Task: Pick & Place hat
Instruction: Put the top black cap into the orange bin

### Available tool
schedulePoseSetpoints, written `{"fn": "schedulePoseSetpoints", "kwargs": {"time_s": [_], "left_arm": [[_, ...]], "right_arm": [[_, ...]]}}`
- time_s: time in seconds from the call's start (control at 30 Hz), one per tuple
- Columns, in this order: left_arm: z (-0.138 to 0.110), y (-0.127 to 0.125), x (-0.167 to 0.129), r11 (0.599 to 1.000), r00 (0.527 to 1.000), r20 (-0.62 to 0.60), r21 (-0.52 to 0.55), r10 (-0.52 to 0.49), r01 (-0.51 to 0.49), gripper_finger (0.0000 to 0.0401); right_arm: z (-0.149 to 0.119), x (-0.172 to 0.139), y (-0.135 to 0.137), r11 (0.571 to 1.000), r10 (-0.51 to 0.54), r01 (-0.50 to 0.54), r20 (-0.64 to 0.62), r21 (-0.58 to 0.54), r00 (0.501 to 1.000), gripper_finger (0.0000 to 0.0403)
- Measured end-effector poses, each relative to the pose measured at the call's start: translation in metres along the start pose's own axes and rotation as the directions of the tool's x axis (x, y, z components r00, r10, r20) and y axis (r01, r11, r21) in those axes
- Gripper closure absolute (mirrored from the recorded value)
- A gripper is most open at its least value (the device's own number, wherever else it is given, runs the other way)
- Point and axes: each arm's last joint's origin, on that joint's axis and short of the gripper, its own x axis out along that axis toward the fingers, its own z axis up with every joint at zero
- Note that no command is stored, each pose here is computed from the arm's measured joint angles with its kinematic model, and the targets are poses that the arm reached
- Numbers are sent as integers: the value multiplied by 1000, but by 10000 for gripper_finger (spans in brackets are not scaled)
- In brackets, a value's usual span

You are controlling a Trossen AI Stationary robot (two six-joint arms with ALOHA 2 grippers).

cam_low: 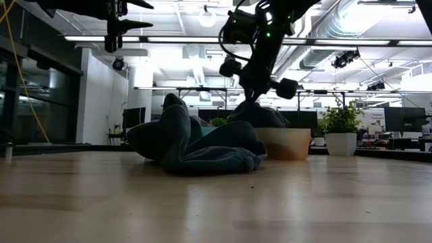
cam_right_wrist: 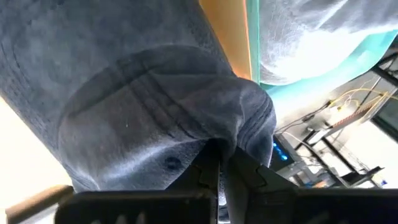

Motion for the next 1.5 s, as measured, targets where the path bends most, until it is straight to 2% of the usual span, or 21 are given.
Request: {"fn": "schedulePoseSetpoints", "kwargs": {"time_s": [0.17, 0.3, 0.5, 0.6, 0.8, 0.97, 1.13, 1.23, 1.33, 1.5], "left_arm": [[0, 0, 0, 1000, 1000, 0, 0, 0, 0, 242], [0, 0, 0, 1000, 1000, 1, 0, 1, -1, 242], [0, 0, 0, 1000, 1000, 15, 0, 14, -14, 242], [1, 1, 0, 1000, 999, 27, -1, 25, -25, 242], [1, 1, 0, 1000, 999, 31, -1, 29, -29, 242], [1, 1, 0, 999, 999, 35, -1, 32, -32, 242], [1, 1, 0, 999, 998, 41, -1, 39, -39, 242], [1, 1, 0, 999, 998, 41, -2, 39, -39, 242], [1, 1, 0, 999, 998, 41, -1, 39, -39, 242], [1, 1, 0, 999, 998, 40, -2, 40, -40, 242]], "right_arm": [[-8, 5, 1, 998, 12, -12, 11, 66, 1000, 403], [-16, 9, 3, 985, 36, -42, 34, 167, 999, 403], [-25, 15, 4, 929, 46, -84, 112, 361, 993, 403], [-30, 18, 4, 900, 43, -97, 134, 425, 990, 403], [-33, 28, 8, 884, 84, -145, 153, 444, 985, 403], [-32, 46, 12, 843, 129, -192, 158, 503, 979, 403], [-29, 60, 16, 832, 160, -219, 158, 510, 974, 403], [-31, 66, 18, 804, 178, -243, 171, 543, 969, 403], [-34, 67, 18, 773, 176, -232, 152, 590, 973, 402], [-35, 57, 14, 755, 152, -171, 85, 633, 985, 391]]}}
